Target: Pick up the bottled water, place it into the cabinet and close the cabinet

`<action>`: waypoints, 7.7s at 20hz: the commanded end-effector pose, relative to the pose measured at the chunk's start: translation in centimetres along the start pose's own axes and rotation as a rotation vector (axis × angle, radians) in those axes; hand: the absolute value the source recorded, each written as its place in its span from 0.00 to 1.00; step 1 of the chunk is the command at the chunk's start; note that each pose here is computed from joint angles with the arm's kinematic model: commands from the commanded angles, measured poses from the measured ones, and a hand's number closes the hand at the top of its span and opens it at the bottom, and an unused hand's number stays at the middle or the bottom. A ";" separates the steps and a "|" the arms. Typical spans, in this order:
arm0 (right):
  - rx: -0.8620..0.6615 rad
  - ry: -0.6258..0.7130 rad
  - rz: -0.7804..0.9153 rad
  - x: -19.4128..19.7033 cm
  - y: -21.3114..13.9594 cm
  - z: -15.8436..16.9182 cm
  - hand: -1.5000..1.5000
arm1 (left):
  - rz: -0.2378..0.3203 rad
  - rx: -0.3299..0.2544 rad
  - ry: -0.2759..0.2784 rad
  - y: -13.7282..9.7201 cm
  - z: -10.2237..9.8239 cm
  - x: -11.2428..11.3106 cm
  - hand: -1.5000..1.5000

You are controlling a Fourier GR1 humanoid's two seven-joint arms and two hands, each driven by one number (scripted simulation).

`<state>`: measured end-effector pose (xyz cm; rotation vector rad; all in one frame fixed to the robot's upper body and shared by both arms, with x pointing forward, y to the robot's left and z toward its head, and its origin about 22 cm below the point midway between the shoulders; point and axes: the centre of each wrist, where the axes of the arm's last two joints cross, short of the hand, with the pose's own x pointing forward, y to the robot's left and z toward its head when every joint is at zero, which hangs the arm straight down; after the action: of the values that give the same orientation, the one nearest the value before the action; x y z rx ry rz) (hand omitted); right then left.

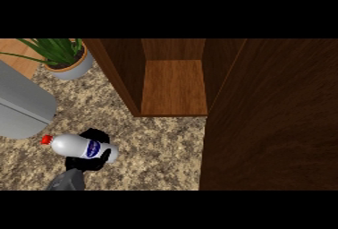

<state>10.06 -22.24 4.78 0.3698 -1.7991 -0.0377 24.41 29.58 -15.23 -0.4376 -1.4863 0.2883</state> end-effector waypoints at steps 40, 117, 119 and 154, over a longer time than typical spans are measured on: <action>0.022 0.004 -0.029 -0.7 0.3 -2.3 0.00 | -0.136 -0.125 -0.155 -23.1 -10.9 8.7 1.00; 0.041 0.006 -0.035 -2.4 1.2 -1.4 0.00 | -0.464 0.041 -0.443 -18.6 -19.0 11.7 0.00; 0.033 0.005 -0.022 -1.2 0.7 -0.8 0.00 | -0.461 -0.003 -0.418 -19.1 -17.7 9.3 0.00; 0.290 0.129 0.096 0.8 1.3 -0.7 1.00 | -0.152 -0.191 -0.399 -21.2 5.8 15.6 0.00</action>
<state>9.93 -20.48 5.88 0.4491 -1.7450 0.1806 20.19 16.31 6.92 -0.4341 -1.9172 0.1038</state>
